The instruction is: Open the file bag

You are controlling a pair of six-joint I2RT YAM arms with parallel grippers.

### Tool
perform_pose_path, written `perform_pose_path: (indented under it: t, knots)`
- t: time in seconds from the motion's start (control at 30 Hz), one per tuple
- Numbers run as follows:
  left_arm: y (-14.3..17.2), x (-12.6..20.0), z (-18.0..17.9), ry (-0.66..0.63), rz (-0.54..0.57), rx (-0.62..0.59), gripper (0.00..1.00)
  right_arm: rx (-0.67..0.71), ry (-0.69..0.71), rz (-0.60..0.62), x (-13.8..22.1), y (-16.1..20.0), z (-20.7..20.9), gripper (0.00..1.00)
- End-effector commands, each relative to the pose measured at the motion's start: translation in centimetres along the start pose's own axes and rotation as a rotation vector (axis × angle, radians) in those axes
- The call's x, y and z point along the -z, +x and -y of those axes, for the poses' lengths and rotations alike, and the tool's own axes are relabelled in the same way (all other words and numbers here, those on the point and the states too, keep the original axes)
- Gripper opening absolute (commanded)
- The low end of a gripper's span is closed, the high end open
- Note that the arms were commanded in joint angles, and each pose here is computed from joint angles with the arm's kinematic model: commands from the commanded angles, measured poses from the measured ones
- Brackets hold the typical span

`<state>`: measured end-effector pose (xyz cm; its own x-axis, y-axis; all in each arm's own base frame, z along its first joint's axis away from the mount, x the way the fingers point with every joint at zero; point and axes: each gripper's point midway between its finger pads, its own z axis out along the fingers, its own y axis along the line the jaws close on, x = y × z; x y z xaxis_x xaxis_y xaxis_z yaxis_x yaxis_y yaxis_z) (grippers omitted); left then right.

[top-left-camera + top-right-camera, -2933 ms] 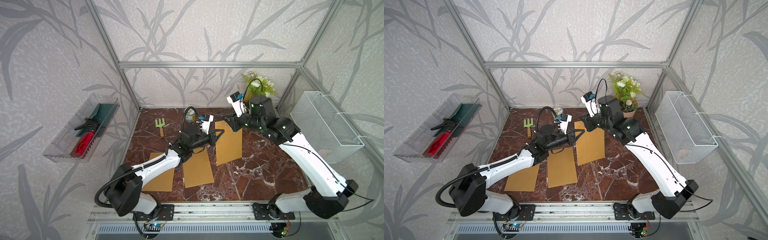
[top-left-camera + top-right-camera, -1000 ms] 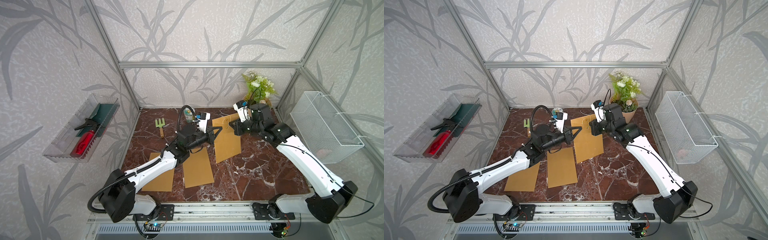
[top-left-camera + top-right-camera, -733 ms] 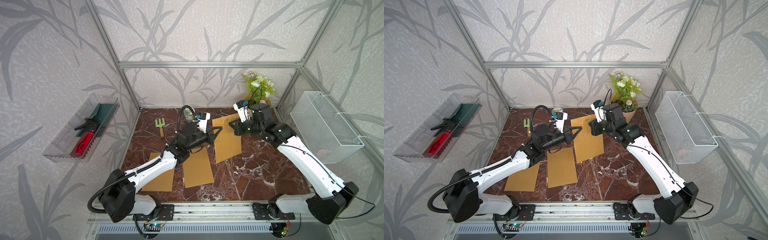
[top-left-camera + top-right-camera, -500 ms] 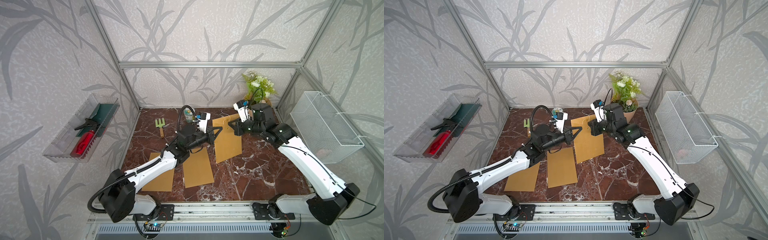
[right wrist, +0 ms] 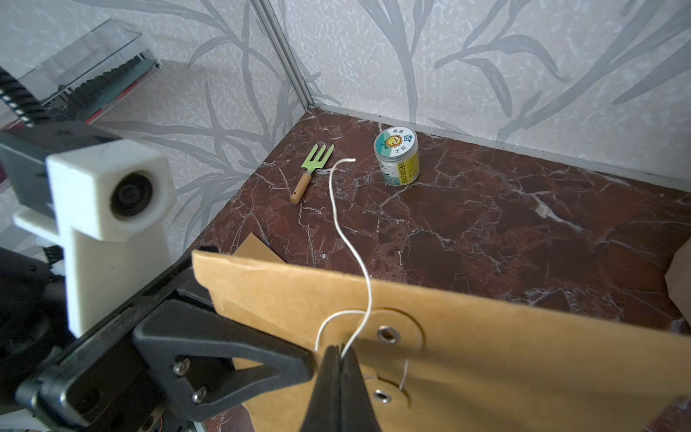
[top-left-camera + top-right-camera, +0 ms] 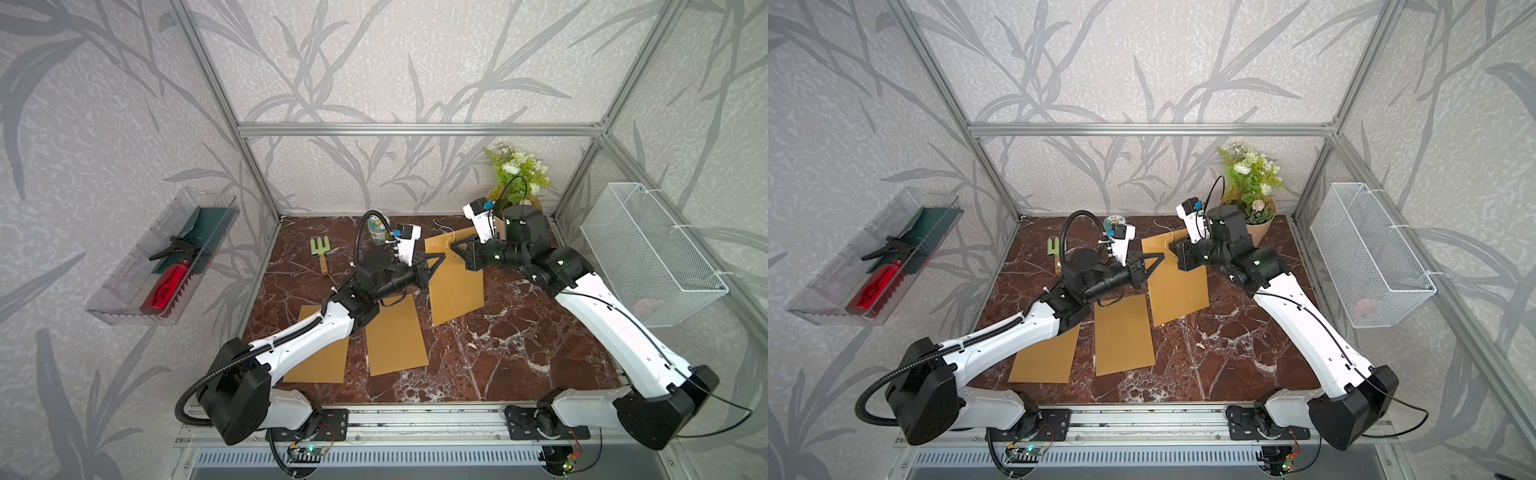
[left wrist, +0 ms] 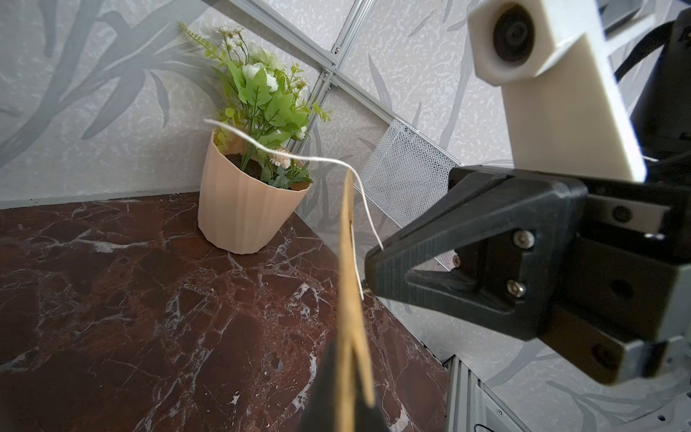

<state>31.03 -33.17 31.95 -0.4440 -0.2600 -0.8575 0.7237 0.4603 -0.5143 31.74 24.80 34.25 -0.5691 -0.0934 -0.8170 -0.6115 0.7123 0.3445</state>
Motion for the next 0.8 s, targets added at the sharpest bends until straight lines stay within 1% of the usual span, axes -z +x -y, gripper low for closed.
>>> perform_pose_path:
  t: [0.0, 0.27, 0.4, 0.77]
  knots:
    - [-2.1, -0.2, 1.3, 0.036, 0.060, -0.020, 0.00, 0.019, -0.047, 0.037, 0.2, -1.5, -1.5, 0.00]
    - [-2.8, -0.2, 1.2, 0.019, 0.080, -0.028, 0.00, 0.020, -0.068, 0.031, 0.2, -0.8, -2.2, 0.00]
    - [-3.7, 0.0, 1.2, 0.002, 0.103, -0.041, 0.00, 0.019, -0.074, 0.021, 0.3, 0.1, -2.5, 0.00]
    - [-5.9, 1.1, 0.8, -0.035, 0.159, -0.069, 0.00, -0.012, -0.032, -0.002, -0.2, 2.5, -1.2, 0.00]
